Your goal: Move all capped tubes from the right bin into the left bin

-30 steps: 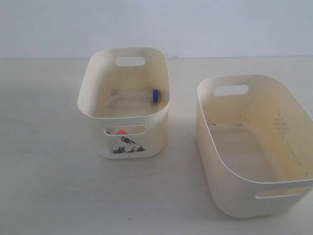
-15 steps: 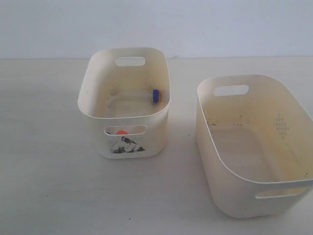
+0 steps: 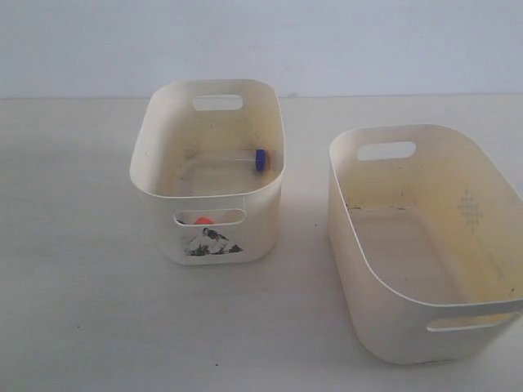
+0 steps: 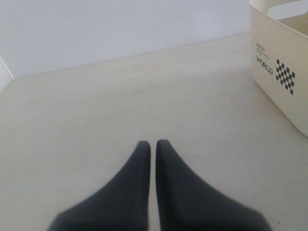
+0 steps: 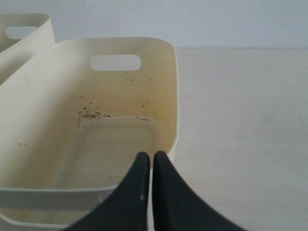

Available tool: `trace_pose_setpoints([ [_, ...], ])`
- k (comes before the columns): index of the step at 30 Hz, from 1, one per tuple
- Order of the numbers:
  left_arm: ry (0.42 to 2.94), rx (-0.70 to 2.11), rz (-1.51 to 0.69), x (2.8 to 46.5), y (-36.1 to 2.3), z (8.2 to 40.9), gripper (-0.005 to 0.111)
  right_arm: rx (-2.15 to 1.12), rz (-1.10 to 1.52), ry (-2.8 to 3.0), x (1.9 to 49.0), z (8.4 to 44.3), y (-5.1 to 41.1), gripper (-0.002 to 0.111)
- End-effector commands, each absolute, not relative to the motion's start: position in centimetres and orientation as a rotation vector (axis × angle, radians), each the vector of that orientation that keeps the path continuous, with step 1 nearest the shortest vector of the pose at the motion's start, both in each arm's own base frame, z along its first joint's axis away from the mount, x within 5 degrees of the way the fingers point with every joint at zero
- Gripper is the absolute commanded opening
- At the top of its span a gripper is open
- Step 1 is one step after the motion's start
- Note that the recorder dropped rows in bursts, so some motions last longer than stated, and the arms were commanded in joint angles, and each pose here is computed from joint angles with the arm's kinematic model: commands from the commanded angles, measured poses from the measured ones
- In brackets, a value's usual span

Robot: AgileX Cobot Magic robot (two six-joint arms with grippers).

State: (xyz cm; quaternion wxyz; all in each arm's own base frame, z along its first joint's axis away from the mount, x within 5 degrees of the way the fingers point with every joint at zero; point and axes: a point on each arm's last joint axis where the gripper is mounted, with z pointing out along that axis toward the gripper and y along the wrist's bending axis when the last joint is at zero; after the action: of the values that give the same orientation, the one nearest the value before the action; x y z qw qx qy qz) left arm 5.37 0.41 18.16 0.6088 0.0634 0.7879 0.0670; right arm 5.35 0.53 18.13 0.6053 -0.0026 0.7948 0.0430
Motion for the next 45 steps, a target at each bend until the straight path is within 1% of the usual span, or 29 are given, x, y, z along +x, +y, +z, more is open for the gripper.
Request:
trace_pose_setpoints([
  [1, 1.814, 0.137, 0.144, 5.37, 0.38, 18.31, 0.004, -0.011, 0.058, 1.826, 5.34, 18.23, 0.31, 0.002],
  [16, 1.814, 0.137, 0.144, 5.37, 0.38, 18.31, 0.004, -0.023, 0.028, 1.824, 5.35, 18.25, 0.19, 0.002],
  [22, 1.814, 0.137, 0.144, 5.37, 0.38, 18.31, 0.004, 0.054, -0.022, 1.823, 5.35, 18.25, -0.23, 0.002],
  [45, 1.814, 0.137, 0.144, 5.37, 0.38, 18.31, 0.004, 0.054, -0.022, 1.816, 5.37, 18.31, -0.23, 0.002],
])
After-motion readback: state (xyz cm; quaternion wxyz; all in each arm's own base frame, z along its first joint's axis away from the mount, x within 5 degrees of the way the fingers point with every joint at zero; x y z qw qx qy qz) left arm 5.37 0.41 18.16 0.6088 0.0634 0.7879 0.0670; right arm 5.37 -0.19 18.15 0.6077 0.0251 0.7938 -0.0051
